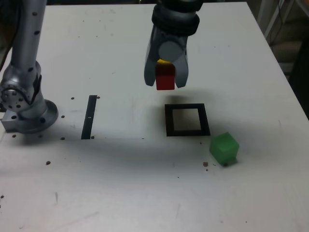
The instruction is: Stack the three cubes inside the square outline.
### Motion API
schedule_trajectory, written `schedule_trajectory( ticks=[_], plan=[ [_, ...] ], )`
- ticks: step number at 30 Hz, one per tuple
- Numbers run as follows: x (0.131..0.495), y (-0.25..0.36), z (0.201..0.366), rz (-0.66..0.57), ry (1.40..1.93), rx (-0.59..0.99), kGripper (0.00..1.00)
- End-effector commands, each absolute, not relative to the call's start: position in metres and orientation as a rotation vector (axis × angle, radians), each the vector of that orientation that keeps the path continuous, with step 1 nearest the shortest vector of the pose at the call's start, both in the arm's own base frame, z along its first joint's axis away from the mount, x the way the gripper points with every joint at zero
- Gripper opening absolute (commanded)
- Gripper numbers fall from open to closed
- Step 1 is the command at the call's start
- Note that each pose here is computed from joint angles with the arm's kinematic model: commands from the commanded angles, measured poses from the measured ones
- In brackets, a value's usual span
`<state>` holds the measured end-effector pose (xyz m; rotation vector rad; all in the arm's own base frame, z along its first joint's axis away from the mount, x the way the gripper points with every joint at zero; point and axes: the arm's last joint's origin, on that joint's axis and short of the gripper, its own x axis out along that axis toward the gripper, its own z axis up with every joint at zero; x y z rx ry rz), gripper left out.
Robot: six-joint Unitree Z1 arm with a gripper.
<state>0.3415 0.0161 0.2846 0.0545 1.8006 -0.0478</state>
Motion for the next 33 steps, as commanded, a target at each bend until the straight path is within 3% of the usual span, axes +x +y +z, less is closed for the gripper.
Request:
schedule_trajectory(
  ticks=[1,17,33],
  plan=[
    [0.35,0.008,0.28,-0.061,1.804,0.054,0.36],
    [0.386,-0.002,0.241,-0.099,1.855,0.022,0.36],
    [0.392,-0.004,0.223,-0.11,1.868,0.017,0.36]
  ],
)
